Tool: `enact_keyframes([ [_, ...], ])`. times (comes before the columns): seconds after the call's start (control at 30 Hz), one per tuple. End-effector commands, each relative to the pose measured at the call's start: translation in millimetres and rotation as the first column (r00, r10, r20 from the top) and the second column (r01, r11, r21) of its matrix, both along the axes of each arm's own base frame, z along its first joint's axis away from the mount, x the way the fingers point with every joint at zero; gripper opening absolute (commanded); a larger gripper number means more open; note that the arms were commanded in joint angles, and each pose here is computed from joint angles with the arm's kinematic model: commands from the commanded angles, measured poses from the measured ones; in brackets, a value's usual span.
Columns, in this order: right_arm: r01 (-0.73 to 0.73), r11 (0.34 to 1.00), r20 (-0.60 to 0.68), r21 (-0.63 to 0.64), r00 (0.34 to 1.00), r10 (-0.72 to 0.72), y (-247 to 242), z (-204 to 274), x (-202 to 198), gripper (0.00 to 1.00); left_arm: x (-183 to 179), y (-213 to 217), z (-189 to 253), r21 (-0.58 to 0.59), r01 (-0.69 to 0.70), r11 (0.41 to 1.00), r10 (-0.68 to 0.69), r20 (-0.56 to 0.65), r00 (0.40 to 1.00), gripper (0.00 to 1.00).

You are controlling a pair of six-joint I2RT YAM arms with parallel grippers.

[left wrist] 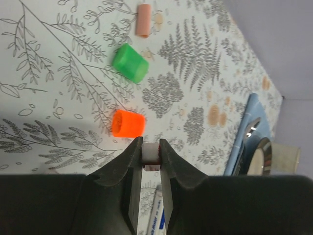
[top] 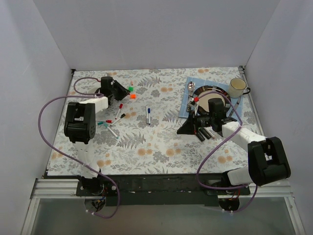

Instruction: Open the pen caps

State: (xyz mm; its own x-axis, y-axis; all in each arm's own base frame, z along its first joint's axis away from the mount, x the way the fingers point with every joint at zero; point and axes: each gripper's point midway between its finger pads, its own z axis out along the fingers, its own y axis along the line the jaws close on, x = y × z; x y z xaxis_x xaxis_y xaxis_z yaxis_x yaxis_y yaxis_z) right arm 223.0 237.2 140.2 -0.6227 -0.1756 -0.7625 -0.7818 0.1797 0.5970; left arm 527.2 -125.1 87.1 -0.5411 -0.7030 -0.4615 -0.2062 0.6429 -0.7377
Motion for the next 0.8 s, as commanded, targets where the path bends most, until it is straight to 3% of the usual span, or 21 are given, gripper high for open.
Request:
enact_keyframes([
  [0.0,0.013,1.0,0.082,0.006,0.997,-0.013,-1,17,12,0.01,8,14,-12,0.126,-0.003,0.992,0.01,-0.061,0.998,0.2],
  [0.3,0.026,1.0,0.073,-0.002,0.997,-0.026,-3,17,15,0.01,30,16,-29,0.168,0.01,0.986,0.008,-0.109,0.994,0.34],
  [0.53,0.069,0.996,0.119,-0.049,0.991,-0.063,-8,11,27,0.01,39,21,13,0.204,-0.006,0.979,0.01,-0.021,1.0,0.4],
  [0.63,0.175,0.97,0.178,-0.168,0.973,-0.144,-21,-4,49,0.01,34,18,51,0.205,0.011,0.979,-0.023,0.056,0.998,0.46],
  [0.73,0.256,0.912,0.223,-0.321,0.956,-0.19,-40,-32,66,0.01,17,11,71,0.197,0.058,0.979,-0.082,0.115,0.99,0.52],
  [0.77,0.287,0.88,0.235,-0.377,0.949,-0.209,-48,-39,76,0.01,7,10,96,0.19,0.063,0.98,-0.095,0.162,0.982,0.57],
])
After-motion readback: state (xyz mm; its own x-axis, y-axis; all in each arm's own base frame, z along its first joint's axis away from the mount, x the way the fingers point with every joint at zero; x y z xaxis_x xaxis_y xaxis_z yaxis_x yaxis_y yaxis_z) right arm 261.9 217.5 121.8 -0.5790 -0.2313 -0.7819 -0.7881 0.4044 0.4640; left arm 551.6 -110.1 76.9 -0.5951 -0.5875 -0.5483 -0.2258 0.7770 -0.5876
